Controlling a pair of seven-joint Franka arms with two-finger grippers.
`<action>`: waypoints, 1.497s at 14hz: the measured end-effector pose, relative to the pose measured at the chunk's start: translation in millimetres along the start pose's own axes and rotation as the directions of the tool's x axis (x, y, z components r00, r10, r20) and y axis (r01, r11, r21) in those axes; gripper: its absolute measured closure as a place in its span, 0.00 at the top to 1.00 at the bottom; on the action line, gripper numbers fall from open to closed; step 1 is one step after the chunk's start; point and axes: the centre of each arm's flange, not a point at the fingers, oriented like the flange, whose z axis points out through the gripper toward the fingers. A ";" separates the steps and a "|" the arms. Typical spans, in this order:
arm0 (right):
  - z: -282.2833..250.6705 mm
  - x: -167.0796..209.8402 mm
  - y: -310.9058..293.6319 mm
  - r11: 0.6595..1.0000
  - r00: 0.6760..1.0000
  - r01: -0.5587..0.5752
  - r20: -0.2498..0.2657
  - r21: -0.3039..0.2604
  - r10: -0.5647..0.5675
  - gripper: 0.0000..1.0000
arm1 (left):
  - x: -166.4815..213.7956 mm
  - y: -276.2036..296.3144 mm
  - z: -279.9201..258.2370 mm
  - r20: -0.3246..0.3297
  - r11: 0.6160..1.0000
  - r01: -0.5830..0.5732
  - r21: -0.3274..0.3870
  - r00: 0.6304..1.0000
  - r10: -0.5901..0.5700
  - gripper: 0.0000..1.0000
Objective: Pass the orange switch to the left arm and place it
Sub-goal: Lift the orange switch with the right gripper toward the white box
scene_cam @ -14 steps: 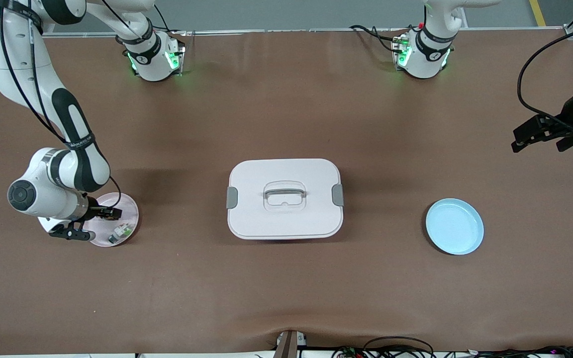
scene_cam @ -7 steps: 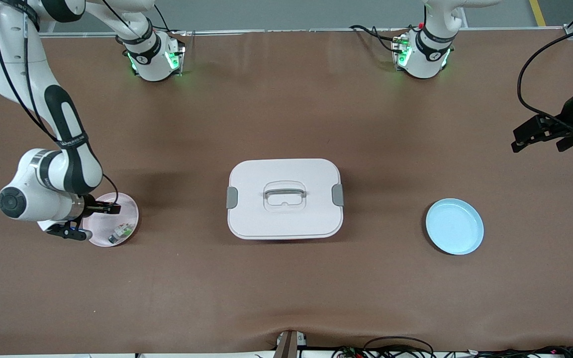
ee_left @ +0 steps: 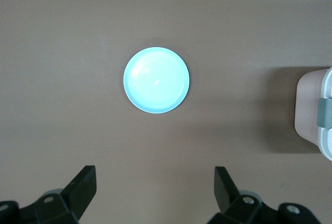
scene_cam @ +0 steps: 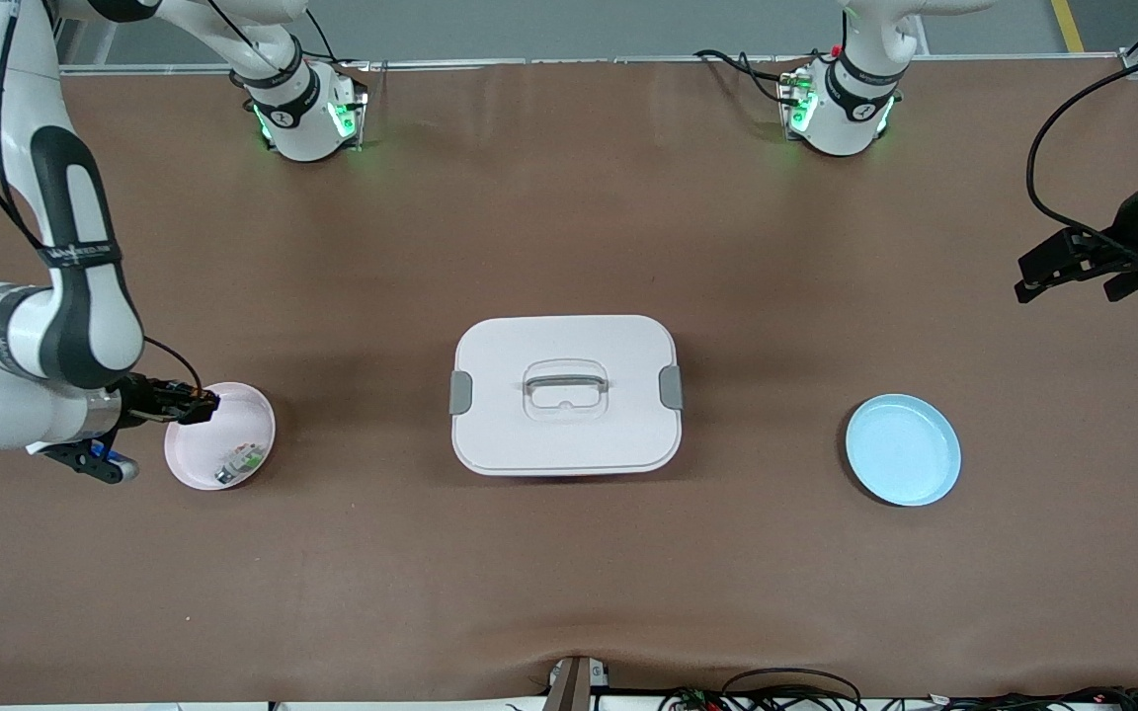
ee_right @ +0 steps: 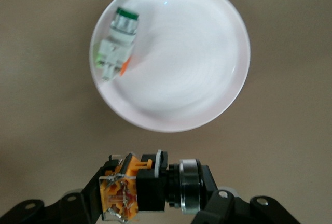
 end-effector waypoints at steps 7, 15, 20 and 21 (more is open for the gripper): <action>-36.4 -25.8 -26.6 0.904 0.913 -0.397 0.168 0.161 0.371 0.73 | -0.1 5.2 -1.3 -0.003 1.000 -0.009 -0.002 1.000 0.009 1.00; -75.7 -69.5 -103.7 0.711 0.708 -0.692 0.312 0.128 0.634 0.73 | -0.5 18.5 -3.9 -0.003 0.995 -0.008 -0.096 1.000 0.008 1.00; -87.1 -98.6 -156.3 0.603 0.587 -0.793 0.385 0.092 0.712 0.73 | -2.5 50.3 -5.0 0.006 0.972 -0.026 -0.233 1.000 0.029 1.00; -90.2 -103.1 -164.1 0.587 0.569 -0.804 0.402 0.091 0.717 0.73 | -2.3 61.6 -4.9 0.003 0.970 -0.044 -0.241 0.999 0.046 1.00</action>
